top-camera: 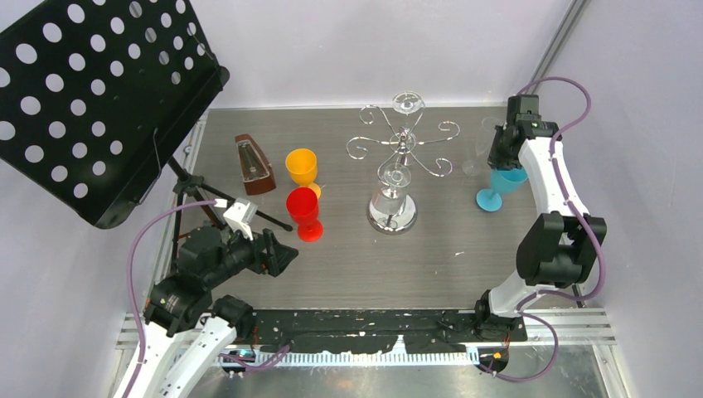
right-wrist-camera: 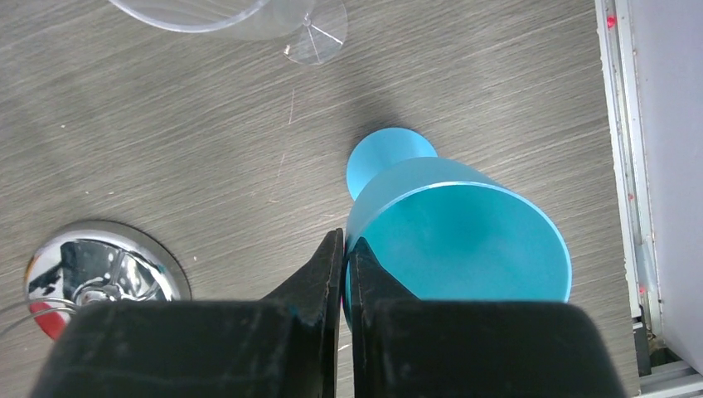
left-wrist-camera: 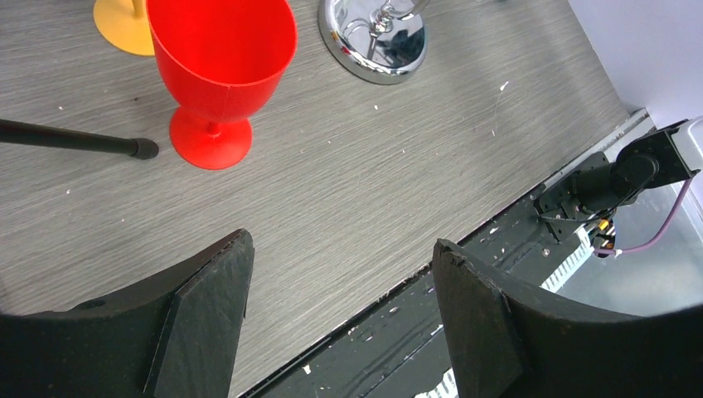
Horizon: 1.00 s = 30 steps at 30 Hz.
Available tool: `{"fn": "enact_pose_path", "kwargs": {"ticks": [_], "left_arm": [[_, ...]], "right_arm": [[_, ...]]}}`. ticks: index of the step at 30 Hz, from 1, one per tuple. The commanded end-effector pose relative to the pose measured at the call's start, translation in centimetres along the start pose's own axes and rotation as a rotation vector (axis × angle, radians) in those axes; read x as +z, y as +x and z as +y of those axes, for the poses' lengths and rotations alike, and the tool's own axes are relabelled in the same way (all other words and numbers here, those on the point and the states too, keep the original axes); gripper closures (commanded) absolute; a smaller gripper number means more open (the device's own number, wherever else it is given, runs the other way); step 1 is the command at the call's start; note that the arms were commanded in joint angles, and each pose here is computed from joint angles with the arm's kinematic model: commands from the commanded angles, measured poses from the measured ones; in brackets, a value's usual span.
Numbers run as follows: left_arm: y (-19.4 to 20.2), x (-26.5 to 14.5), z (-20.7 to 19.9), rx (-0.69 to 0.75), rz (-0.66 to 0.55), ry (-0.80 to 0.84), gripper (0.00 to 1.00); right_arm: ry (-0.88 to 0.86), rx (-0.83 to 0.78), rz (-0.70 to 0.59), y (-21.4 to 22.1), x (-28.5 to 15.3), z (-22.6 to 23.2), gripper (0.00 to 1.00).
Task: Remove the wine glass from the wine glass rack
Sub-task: Place the wine glass at the center of the board.
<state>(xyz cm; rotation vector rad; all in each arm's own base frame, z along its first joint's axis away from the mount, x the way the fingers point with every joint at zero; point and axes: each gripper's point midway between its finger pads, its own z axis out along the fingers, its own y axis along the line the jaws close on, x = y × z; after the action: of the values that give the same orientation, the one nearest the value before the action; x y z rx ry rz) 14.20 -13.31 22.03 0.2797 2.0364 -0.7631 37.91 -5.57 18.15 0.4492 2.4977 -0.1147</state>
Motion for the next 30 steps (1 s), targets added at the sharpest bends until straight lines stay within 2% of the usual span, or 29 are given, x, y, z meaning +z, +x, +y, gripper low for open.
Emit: {"fn": "enact_pose_path", "kwargs": {"ticks": [1,4,8,10,18,30], "left_arm": [[-1.0,0.1,-0.3,0.006,-0.046,0.015,0.23],[-1.0,0.1,-0.2,0.005,-0.046,0.010,0.23],[-0.9,0.2,-0.2,0.004,-0.042,0.013,0.23],[-0.9,0.2,-0.2,0.002,-0.039,0.012,0.23],[-0.9,0.2,-0.1,0.001,-0.043,0.005,0.23],[-0.7,0.3,0.1,-0.002,-0.038,-0.005,0.23]], "right_arm": [[0.026,-0.018,-0.023,-1.2,0.0,-0.5,0.94],[0.042,-0.026,-0.019,-1.1,0.5,-0.8,0.91],[0.044,-0.036,-0.023,-1.2,0.6,-0.9,0.68],[0.048,-0.039,-0.031,-1.3,0.5,-0.9,0.64],[0.045,-0.024,-0.139,-4.2,-2.8,-1.0,0.52],[-0.067,0.001,-0.391,-8.2,-11.8,0.7,0.45]]}}
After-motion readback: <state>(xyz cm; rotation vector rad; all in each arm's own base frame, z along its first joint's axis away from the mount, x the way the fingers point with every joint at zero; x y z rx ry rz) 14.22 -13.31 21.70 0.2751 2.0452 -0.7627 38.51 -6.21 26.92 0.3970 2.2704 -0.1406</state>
